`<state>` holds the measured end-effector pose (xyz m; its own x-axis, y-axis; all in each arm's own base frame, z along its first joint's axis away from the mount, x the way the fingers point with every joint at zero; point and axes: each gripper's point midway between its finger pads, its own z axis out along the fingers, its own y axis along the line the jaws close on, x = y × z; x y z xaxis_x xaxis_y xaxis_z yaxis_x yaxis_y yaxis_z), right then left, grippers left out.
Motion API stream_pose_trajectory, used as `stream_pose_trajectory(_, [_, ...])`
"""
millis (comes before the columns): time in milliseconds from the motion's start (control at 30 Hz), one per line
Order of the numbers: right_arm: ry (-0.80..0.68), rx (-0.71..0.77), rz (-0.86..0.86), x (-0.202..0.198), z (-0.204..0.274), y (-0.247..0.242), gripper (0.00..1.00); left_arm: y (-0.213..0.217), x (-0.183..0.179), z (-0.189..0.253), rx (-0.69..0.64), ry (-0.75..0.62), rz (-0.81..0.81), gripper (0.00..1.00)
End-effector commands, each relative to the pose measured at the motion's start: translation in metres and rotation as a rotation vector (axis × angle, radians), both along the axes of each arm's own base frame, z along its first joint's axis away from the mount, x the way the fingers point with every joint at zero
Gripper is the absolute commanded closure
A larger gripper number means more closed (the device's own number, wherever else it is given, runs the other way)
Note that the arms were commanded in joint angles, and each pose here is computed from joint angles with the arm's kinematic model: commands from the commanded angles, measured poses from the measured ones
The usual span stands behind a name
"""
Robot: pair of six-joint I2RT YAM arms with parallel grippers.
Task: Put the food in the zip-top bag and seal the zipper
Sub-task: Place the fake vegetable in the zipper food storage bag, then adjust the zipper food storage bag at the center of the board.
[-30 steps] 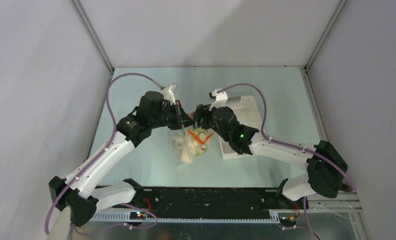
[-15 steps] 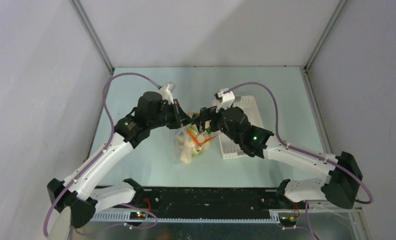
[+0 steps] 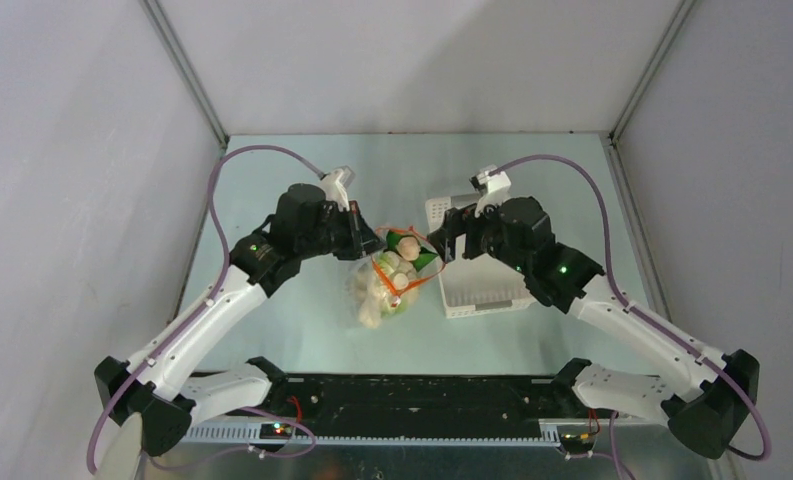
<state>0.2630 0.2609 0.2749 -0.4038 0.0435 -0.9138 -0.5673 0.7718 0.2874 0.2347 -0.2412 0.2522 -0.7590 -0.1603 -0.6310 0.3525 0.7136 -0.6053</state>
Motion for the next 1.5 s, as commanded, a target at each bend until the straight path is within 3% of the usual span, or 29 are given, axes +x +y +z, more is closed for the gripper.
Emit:
stream_pose_trajectory(0, [0.115, -0.065, 0.101, -0.026, -0.035, -0.004, 0.15, -0.005, -0.005, 0.031, -0.045, -0.093, -0.059, 1.0])
stream_pose_trajectory(367, [0.229, -0.124, 0.045, -0.007, -0.085, 0.002, 0.27, -0.008, -0.01, 0.031, -0.057, -0.092, -0.095, 1.0])
stream_pose_trajectory(567, [0.253, -0.106, 0.069, 0.001, -0.097, 0.014, 0.39, -0.009, -0.012, 0.03, -0.059, -0.094, -0.11, 1.0])
stream_pose_trajectory(600, [0.247, -0.095, 0.071, 0.002, -0.095, 0.017, 0.44, -0.009, -0.012, 0.029, -0.059, -0.093, -0.113, 1.0])
stream_pose_trajectory(700, [0.244, -0.064, 0.082, 0.002, -0.089, 0.021, 0.73, -0.009, -0.012, 0.028, -0.055, -0.091, -0.115, 1.0])
stream_pose_trajectory(767, [0.24, -0.041, 0.09, -0.002, -0.079, 0.022, 0.99, -0.008, -0.011, 0.025, -0.044, -0.091, -0.11, 0.99])
stream_pose_trajectory(1133, [0.287, 0.17, 0.214, -0.033, -0.009, 0.052, 1.0, -0.019, -0.007, 0.015, -0.052, -0.055, -0.146, 0.87])
stream_pose_trajectory(1333, [0.367, 0.21, 0.188, -0.039, 0.005, 0.062, 1.0, -0.006, -0.002, 0.005, 0.02, -0.042, -0.075, 0.67])
stream_pose_trajectory(1467, [0.417, 0.206, 0.137, -0.036, -0.003, 0.057, 1.0, 0.009, 0.0, -0.002, 0.076, -0.033, -0.014, 0.45])
